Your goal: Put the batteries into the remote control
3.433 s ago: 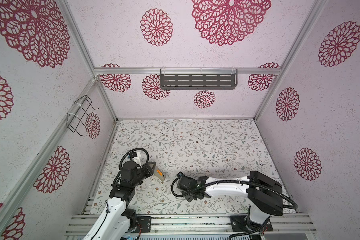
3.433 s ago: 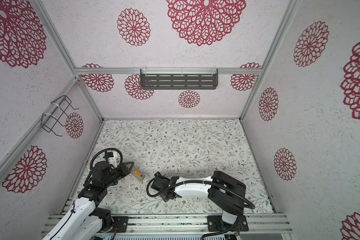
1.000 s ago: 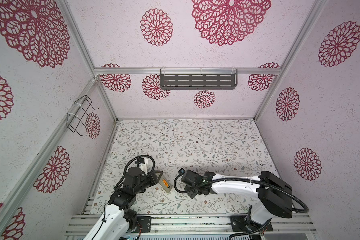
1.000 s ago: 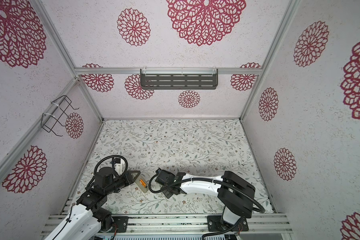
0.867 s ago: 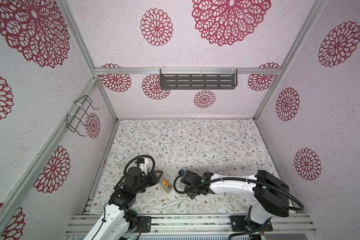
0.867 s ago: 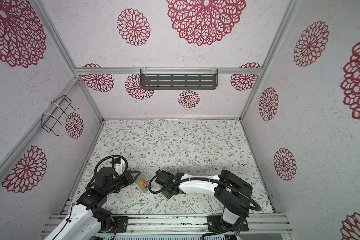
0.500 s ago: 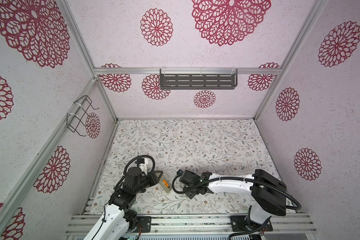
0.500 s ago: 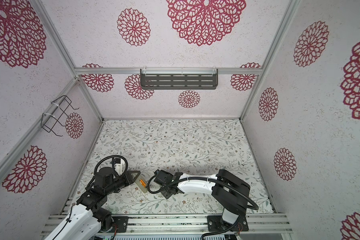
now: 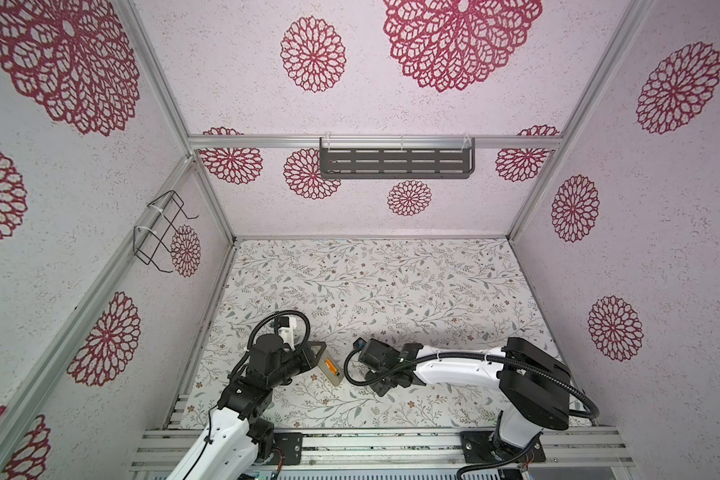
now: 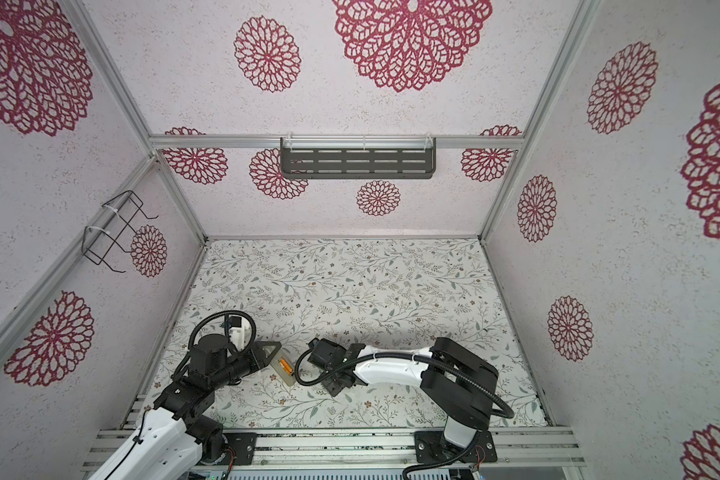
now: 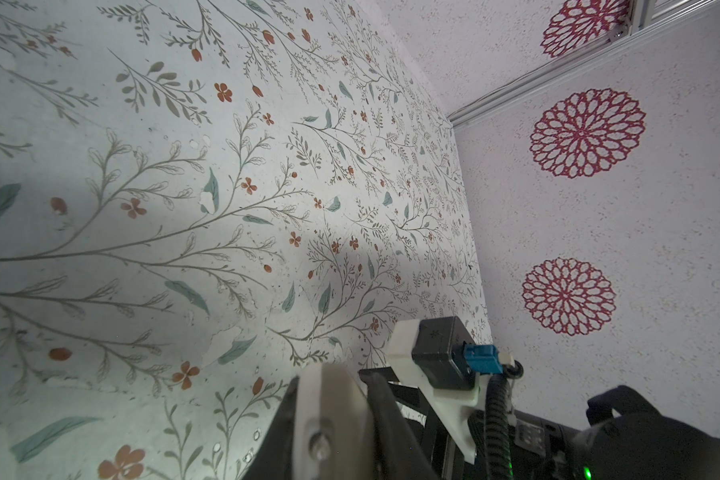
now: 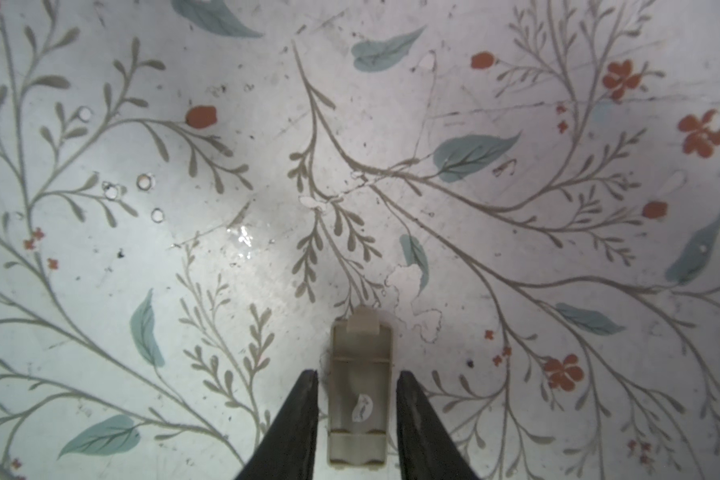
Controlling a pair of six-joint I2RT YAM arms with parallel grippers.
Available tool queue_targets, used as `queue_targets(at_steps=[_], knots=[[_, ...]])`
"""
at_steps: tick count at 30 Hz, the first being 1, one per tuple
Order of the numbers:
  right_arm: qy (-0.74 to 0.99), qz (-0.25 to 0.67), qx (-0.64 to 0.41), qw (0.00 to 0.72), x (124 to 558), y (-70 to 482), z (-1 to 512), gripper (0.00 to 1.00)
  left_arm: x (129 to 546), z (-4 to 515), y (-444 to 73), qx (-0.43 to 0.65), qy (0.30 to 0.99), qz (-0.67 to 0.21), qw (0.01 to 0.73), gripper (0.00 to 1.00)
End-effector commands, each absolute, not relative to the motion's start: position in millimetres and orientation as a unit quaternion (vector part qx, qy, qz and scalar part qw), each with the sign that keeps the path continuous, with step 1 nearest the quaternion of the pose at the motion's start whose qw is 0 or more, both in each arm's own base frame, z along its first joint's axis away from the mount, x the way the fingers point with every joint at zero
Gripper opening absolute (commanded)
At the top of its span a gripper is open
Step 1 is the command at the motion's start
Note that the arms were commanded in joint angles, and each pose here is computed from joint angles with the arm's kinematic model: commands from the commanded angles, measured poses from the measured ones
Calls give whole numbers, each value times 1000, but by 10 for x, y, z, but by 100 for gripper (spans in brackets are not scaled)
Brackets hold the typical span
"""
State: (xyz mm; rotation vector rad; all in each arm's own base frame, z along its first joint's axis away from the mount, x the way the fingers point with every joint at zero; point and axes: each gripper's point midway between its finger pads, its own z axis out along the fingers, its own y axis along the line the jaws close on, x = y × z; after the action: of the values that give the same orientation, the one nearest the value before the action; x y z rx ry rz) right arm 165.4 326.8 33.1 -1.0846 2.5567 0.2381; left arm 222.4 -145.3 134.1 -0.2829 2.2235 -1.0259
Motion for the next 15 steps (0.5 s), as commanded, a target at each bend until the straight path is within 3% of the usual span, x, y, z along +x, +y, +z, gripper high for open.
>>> queue_targets(at_steps=[1, 15], knots=[[901, 87, -387, 174, 1667, 3297, 334, 34, 2246, 1407, -1483, -96, 844, -399, 345, 0], [905, 64, -387, 163, 1687, 3188, 225, 32, 2259, 1423, -1482, -95, 843, -398, 348, 0]])
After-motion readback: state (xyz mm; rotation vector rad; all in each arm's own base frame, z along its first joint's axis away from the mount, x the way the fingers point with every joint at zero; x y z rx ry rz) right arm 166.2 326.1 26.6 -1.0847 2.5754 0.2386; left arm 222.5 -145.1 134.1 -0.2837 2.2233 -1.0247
